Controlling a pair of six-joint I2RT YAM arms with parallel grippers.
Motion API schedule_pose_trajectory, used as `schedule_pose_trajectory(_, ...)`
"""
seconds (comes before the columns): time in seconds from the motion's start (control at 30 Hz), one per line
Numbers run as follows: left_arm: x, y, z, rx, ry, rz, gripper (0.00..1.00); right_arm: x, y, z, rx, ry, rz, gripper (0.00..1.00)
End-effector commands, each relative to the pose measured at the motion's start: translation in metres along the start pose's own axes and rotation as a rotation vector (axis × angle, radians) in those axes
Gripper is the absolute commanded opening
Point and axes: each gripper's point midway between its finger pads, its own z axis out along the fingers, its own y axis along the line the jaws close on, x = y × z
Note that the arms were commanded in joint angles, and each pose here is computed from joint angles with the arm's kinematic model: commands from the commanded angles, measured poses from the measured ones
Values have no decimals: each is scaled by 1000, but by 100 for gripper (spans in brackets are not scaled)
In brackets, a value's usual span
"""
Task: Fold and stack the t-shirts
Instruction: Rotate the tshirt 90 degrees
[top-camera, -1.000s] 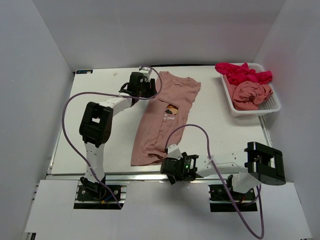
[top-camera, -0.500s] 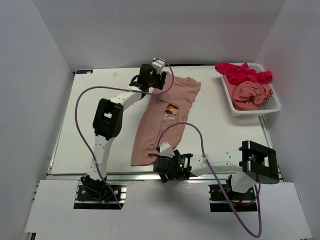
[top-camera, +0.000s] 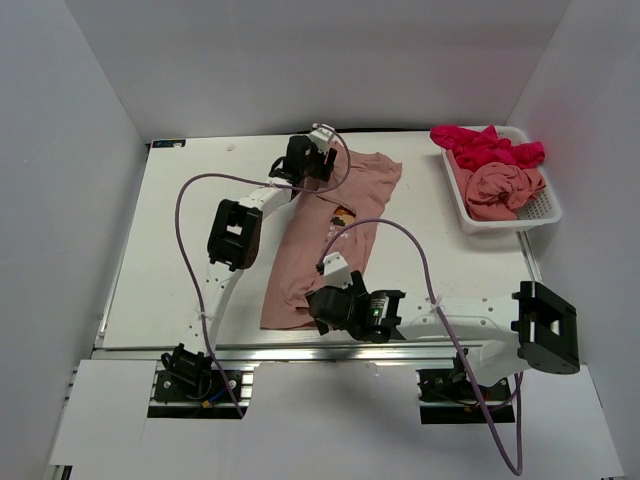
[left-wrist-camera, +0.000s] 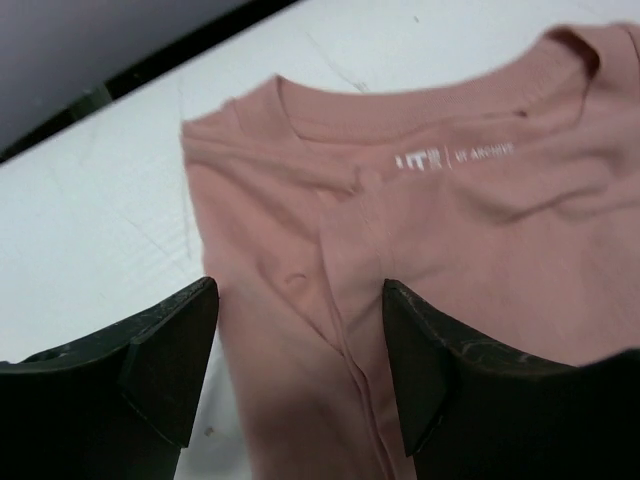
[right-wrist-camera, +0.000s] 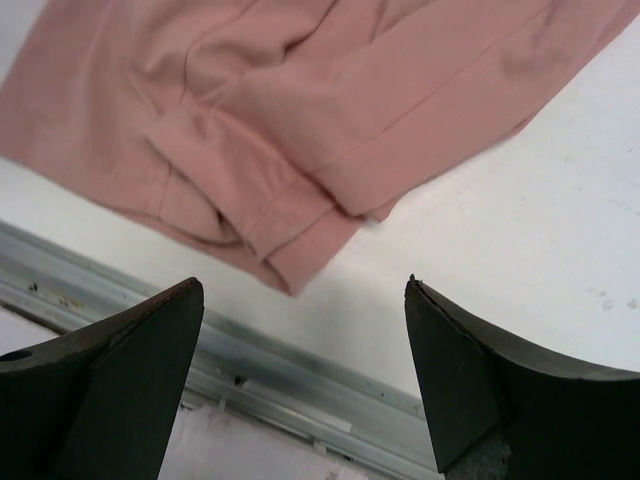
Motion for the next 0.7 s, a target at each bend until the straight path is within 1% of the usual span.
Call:
schedule_pose_trajectory(0.0, -32, 23, 3, -57, -84, 7, 77, -23, -2, 1, 17, -67, 7, 86)
schedule_pose_trajectory(0.1, -25, 36, 3, -106, -65, -14, 77, -25, -4, 3, 48, -56, -15, 86)
schedule_pose_trajectory(0.17, -22, 44, 0, -119, -49, -37, 77, -31, -4, 0, 52, -71, -16, 86)
schedule_pose_trajectory(0.33, -9, 68, -13, -163, 19, -45, 77, -38, -6, -6, 34, -94, -1, 86)
schedule_pose_trajectory(0.37, -9, 79, -16, -179, 19, -52, 77, -38, -7, -7, 32, -97, 1, 87)
schedule_pose_trajectory(0.5, 3, 103, -25, -242, 81, -72, 77, -40, -11, -10, 44, -106, 2, 86)
schedule_pose_trajectory(0.67, 4, 120, -26, -280, 81, -68, 77, -40, -6, -7, 31, -99, -8, 86)
